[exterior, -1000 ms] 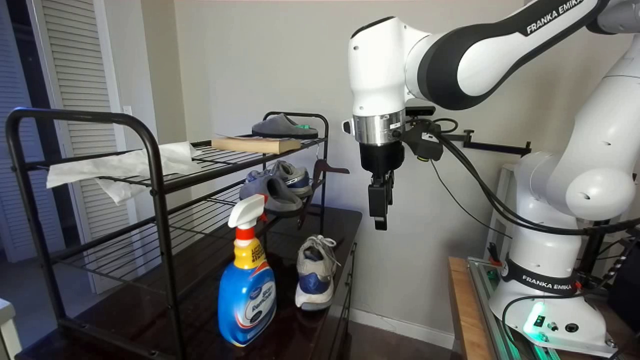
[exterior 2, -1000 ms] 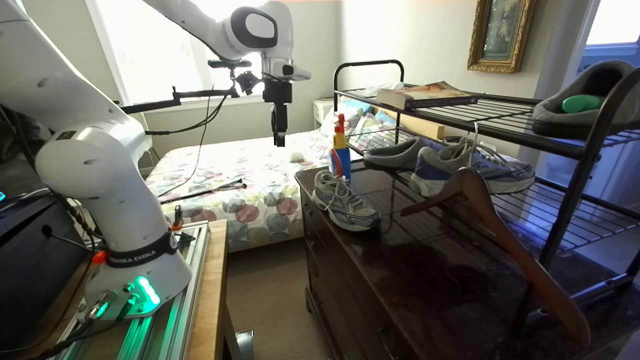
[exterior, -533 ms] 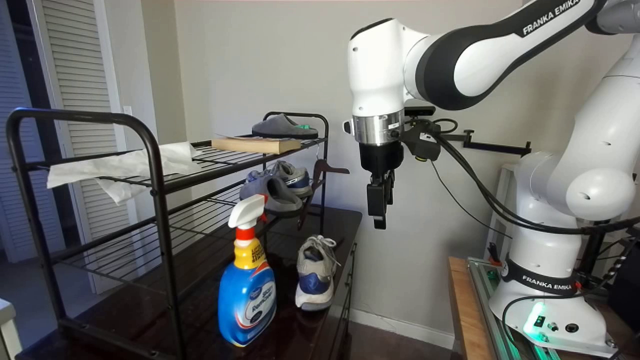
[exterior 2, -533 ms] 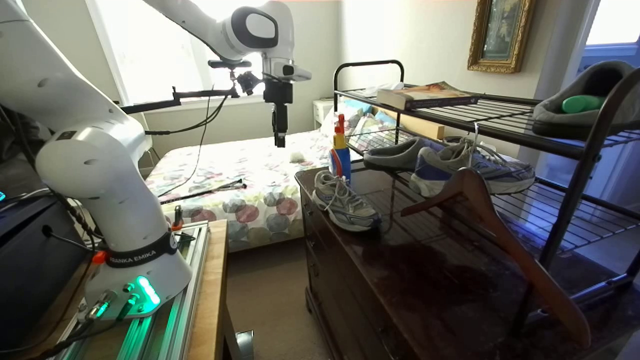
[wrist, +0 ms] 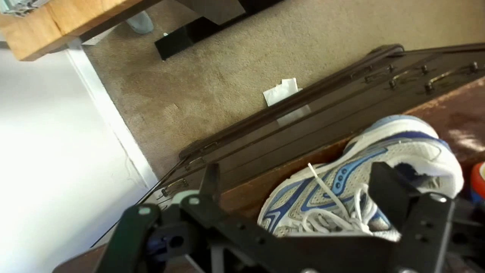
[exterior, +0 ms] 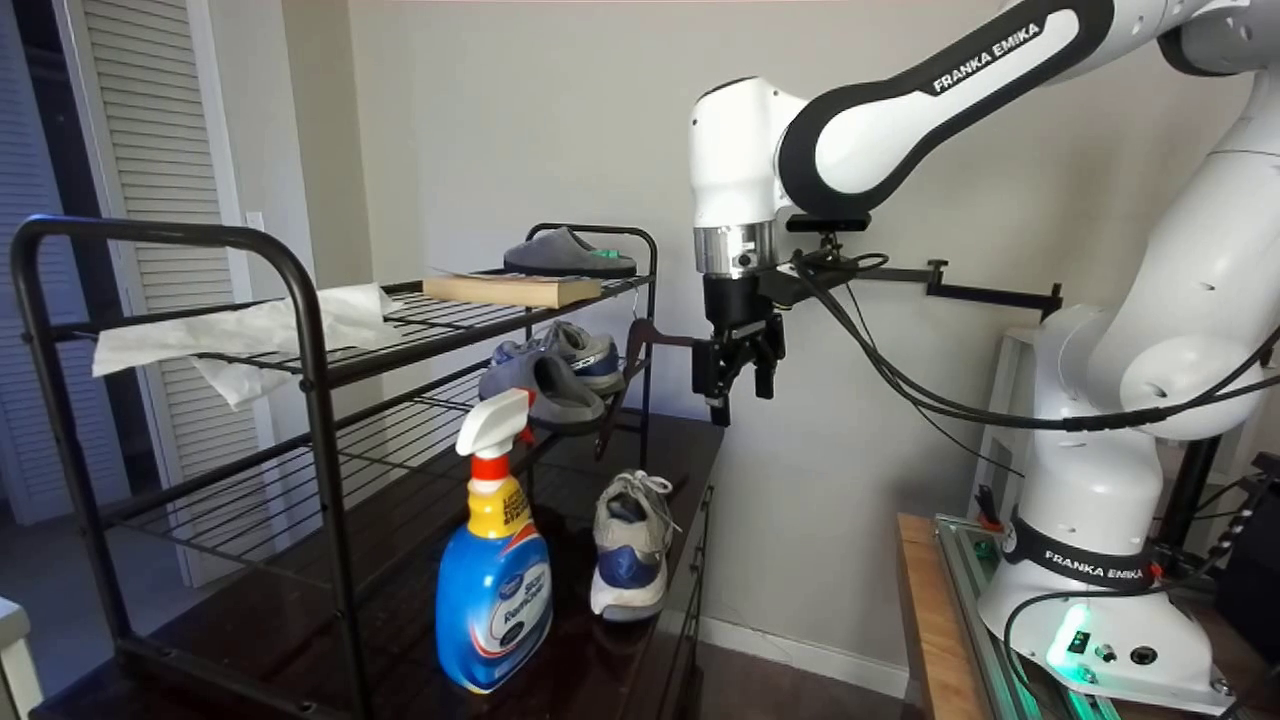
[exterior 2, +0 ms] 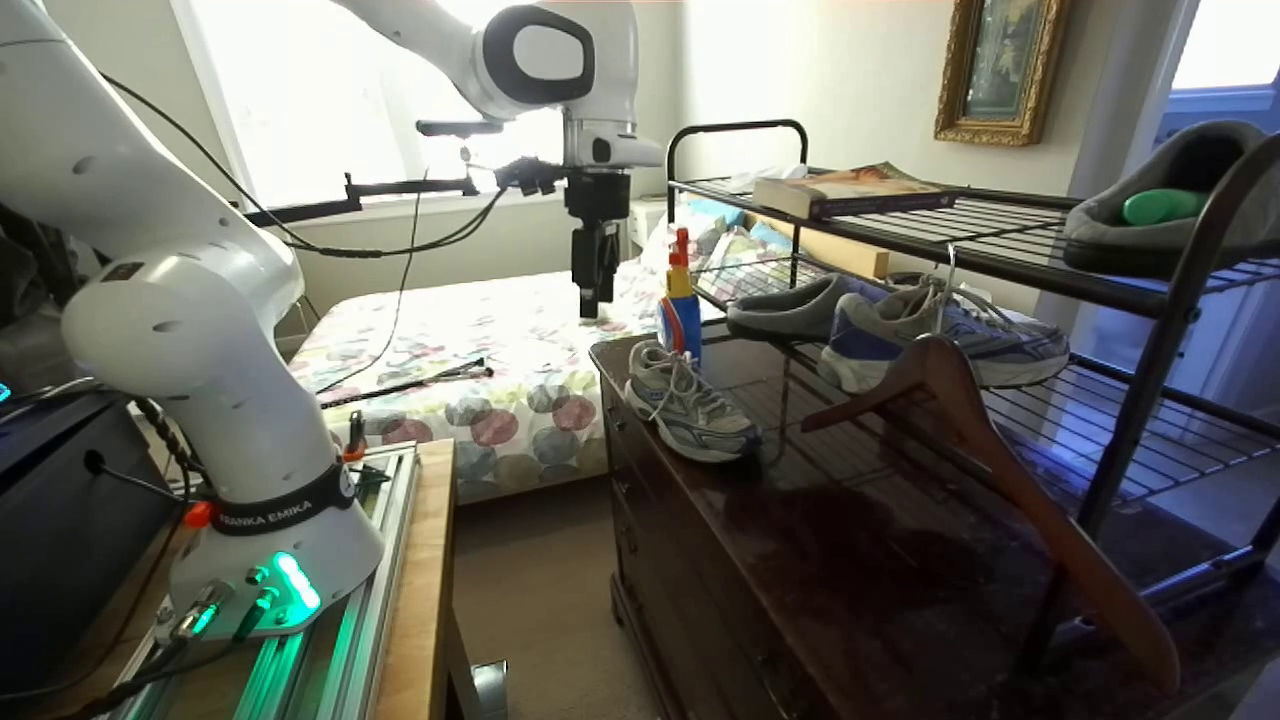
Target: Pick up the sneaker from the countertop and put it on the book on the topmost shelf.
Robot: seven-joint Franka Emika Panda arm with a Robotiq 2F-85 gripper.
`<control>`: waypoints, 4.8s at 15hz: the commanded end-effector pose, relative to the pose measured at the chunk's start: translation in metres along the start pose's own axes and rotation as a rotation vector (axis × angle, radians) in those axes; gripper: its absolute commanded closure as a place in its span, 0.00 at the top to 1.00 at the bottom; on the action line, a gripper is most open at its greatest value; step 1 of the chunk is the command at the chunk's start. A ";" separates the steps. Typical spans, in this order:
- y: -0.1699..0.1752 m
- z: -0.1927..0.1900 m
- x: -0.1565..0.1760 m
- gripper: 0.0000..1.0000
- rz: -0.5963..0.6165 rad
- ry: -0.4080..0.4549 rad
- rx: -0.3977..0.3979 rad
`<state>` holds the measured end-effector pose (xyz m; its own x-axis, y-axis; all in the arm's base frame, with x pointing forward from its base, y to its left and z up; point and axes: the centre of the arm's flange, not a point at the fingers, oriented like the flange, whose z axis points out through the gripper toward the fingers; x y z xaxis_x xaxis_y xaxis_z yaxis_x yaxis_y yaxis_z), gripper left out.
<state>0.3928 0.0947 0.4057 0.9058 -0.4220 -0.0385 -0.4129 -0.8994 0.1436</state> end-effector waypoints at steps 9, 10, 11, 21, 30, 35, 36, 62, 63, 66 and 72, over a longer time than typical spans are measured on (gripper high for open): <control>-0.032 0.013 0.013 1.00 0.292 0.080 0.150; -0.035 0.019 0.019 1.00 0.338 0.088 0.170; -0.040 0.029 0.023 1.00 0.384 0.080 0.195; -0.080 0.096 0.013 1.00 0.653 -0.034 0.333; -0.053 0.143 0.025 0.95 0.798 -0.120 0.339; -0.041 0.165 0.080 0.57 0.782 -0.125 0.285; -0.040 0.167 0.086 0.56 0.779 -0.125 0.282; -0.019 -0.046 -0.119 0.03 0.294 -0.013 0.168; -0.014 -0.066 -0.121 0.03 0.264 0.010 0.182; 0.004 -0.133 -0.127 0.03 0.162 0.136 0.234; 0.018 -0.168 -0.124 0.14 0.150 0.148 0.301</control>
<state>0.2885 0.1499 0.5792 0.8282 -0.5500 0.1078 -0.5312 -0.8317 -0.1616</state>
